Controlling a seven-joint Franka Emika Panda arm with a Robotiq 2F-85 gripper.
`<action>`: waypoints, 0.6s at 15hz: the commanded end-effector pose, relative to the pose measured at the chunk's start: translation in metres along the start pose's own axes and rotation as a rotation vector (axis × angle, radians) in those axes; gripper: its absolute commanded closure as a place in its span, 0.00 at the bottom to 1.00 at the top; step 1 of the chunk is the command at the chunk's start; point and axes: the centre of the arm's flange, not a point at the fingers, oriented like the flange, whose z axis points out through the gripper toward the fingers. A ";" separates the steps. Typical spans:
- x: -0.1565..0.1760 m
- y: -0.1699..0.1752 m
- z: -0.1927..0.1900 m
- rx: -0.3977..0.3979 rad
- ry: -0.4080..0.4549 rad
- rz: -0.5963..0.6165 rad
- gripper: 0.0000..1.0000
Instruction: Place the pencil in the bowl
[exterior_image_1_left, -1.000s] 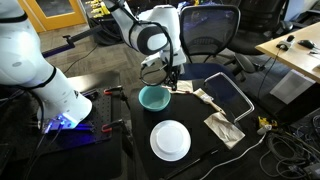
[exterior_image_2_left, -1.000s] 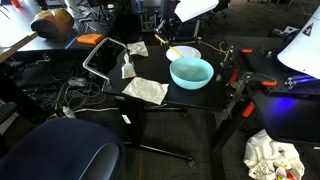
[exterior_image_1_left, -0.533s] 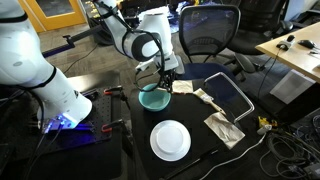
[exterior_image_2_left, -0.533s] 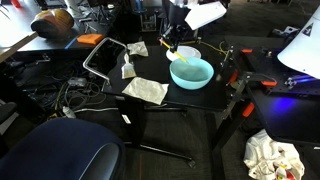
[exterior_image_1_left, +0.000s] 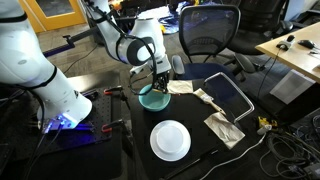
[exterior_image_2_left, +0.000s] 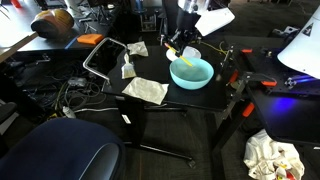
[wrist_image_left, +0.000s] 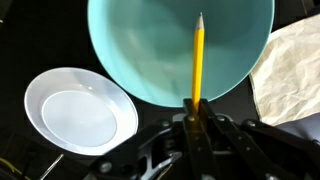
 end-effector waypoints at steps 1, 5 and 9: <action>-0.023 0.004 0.006 0.015 0.020 0.011 0.98; -0.037 0.001 0.015 -0.003 0.011 0.001 0.98; -0.046 -0.002 0.023 -0.002 0.003 0.012 0.79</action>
